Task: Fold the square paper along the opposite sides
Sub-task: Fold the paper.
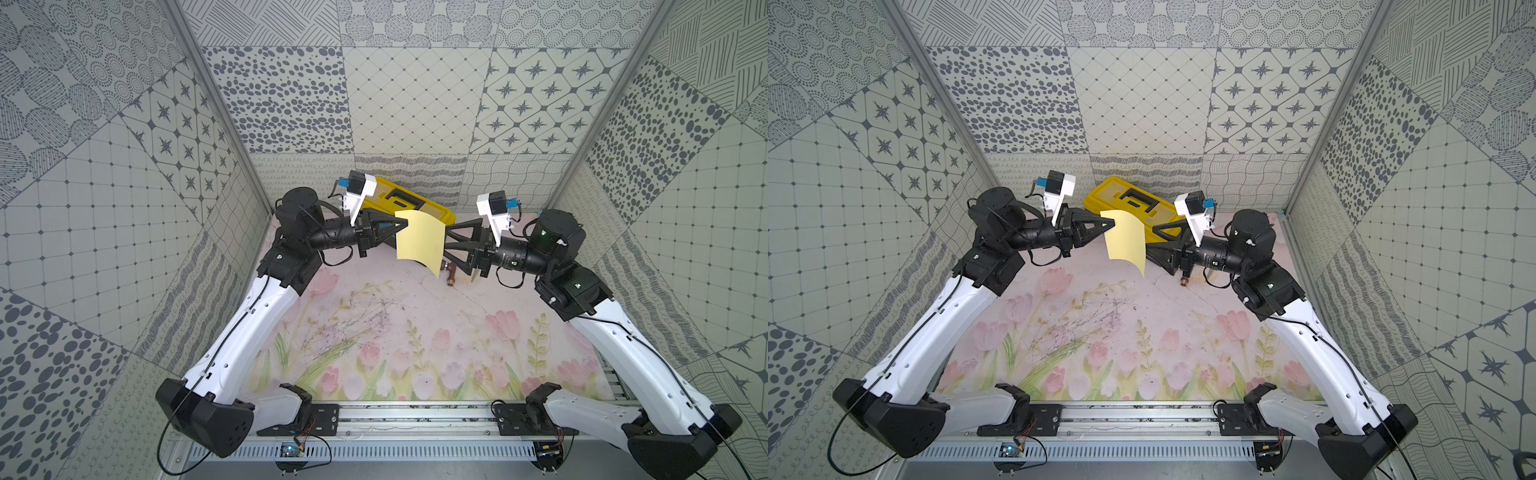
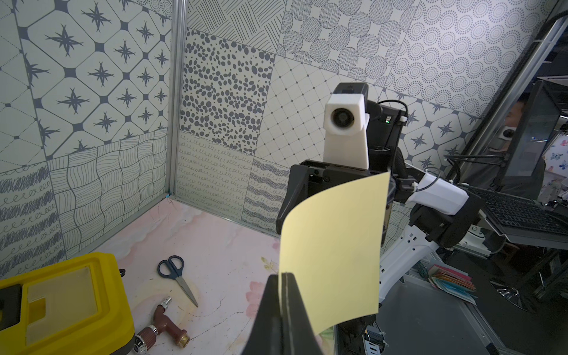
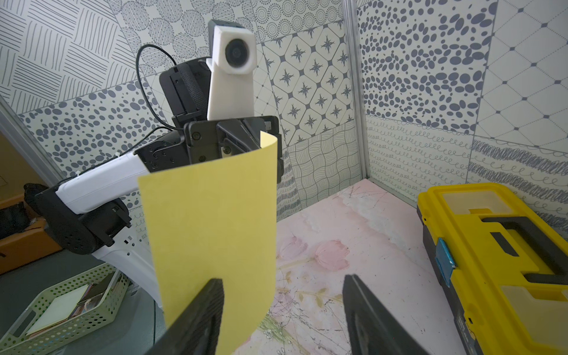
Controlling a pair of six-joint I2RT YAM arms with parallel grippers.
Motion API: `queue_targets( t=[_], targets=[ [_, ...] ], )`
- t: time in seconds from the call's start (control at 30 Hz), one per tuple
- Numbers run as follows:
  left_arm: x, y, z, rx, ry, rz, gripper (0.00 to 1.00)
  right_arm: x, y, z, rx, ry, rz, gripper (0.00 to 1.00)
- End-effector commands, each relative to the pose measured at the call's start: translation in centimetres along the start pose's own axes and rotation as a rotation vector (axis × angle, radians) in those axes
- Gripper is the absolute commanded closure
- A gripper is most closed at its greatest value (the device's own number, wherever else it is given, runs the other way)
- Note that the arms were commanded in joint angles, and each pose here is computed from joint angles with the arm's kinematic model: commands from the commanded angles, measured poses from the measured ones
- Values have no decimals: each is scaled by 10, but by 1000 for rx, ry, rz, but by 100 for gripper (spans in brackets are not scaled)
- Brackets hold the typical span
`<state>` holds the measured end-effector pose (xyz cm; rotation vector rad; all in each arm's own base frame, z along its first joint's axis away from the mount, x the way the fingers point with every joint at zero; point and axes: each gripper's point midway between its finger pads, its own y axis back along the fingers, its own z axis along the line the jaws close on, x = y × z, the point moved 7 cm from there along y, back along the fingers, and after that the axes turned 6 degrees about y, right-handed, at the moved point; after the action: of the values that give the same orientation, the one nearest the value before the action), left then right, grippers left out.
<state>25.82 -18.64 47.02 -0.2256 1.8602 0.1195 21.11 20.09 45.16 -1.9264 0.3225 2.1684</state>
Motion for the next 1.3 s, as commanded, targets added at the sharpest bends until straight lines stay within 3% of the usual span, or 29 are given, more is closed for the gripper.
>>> queue_targets(
  t=[0.0,0.67,1.27],
  targets=[
    [-3,-1,-2,-5,-37,-3,100,-17,5,10,-15,50,-46,33],
    [-2,-1,1,-24,-35,-1,100,-11,-8,15,-62,37,-23,34],
    [1,-6,-2,2,-17,12,100,-4,-43,11,-115,38,-1,34]
  ],
)
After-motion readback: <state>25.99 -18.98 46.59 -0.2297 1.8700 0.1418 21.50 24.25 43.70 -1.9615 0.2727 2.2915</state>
